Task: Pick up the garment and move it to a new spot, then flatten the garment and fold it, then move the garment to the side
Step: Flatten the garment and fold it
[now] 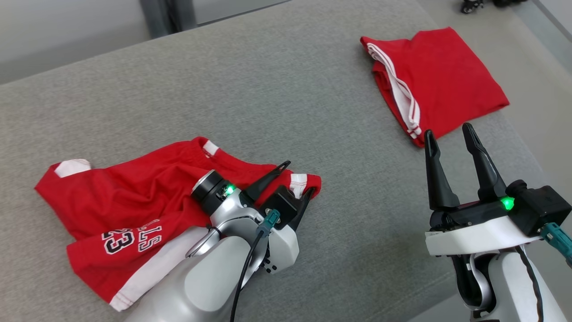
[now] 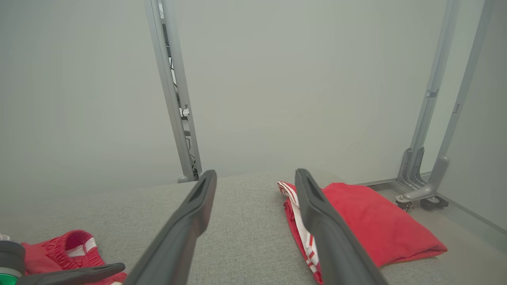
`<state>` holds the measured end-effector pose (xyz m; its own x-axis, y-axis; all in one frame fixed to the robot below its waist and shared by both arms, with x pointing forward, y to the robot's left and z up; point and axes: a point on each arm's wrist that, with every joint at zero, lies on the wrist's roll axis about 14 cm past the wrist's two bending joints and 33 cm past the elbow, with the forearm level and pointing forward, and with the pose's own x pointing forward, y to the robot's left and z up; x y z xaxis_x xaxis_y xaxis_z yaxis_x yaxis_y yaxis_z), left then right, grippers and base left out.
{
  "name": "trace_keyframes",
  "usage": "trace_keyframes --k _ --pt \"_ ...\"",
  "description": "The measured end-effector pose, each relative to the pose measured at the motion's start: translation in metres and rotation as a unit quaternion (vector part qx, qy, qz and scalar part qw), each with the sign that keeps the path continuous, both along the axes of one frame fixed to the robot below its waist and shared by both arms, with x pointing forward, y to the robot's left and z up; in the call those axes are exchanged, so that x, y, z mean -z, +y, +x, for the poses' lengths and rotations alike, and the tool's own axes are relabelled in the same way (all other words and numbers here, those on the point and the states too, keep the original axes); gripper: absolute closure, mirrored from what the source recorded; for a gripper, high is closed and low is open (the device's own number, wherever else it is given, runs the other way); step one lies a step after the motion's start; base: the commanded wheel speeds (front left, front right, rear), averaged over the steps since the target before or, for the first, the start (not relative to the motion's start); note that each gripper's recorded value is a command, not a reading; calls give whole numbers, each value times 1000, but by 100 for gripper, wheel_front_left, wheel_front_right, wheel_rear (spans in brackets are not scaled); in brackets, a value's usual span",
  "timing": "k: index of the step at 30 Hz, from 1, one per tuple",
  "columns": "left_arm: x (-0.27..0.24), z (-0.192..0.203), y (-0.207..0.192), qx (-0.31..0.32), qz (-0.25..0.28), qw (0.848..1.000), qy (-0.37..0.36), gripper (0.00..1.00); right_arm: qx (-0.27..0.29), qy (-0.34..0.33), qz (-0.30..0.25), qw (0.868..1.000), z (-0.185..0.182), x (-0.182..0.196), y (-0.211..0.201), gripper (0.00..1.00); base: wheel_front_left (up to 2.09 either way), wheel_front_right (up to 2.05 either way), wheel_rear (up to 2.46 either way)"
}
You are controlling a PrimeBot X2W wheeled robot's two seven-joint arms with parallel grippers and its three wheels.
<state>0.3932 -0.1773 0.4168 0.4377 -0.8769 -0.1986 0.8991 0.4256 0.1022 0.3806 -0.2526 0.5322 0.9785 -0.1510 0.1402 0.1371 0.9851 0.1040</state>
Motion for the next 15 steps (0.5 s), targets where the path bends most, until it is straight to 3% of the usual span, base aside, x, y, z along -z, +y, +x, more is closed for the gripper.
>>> trace_keyframes --k 15 --pt "-17 0 52 -50 2 999 1 0 -68 -25 -9 997 25 -11 44 0 0 0 0"
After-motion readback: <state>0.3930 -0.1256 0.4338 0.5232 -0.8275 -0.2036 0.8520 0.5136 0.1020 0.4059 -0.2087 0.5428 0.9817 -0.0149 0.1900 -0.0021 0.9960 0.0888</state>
